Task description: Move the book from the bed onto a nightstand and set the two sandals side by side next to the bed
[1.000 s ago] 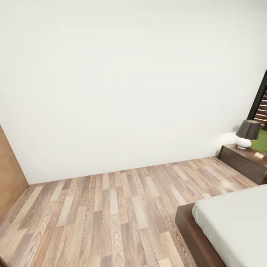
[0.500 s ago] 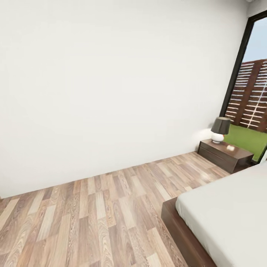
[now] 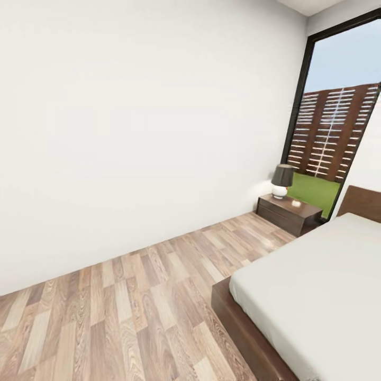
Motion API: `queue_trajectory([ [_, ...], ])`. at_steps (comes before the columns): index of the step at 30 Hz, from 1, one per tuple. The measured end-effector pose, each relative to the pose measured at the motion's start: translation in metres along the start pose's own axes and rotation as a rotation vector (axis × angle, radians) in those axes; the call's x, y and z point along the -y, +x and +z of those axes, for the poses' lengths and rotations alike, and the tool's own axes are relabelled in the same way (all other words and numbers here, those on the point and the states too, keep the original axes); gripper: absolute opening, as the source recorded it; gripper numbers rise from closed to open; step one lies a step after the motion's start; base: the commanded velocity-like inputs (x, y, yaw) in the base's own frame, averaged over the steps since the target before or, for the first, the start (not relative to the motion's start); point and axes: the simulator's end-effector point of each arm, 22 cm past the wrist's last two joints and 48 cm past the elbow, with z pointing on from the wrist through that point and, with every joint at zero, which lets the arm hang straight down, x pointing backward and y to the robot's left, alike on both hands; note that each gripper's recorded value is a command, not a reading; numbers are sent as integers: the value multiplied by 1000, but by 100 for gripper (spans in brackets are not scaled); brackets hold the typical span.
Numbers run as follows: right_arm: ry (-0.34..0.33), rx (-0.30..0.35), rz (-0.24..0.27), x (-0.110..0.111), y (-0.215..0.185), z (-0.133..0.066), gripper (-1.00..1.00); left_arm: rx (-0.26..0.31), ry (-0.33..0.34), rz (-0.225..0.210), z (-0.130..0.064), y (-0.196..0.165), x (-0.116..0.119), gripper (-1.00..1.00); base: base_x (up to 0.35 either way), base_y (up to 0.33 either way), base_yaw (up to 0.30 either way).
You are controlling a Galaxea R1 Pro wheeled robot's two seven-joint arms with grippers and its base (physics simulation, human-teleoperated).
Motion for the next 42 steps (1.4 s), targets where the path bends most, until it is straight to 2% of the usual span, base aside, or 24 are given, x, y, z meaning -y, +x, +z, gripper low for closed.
queue_trajectory([
  [42,0,0,0,-4,15,-34,100,-1,-3,-5,-34,16,-2,100,0,0,-300],
])
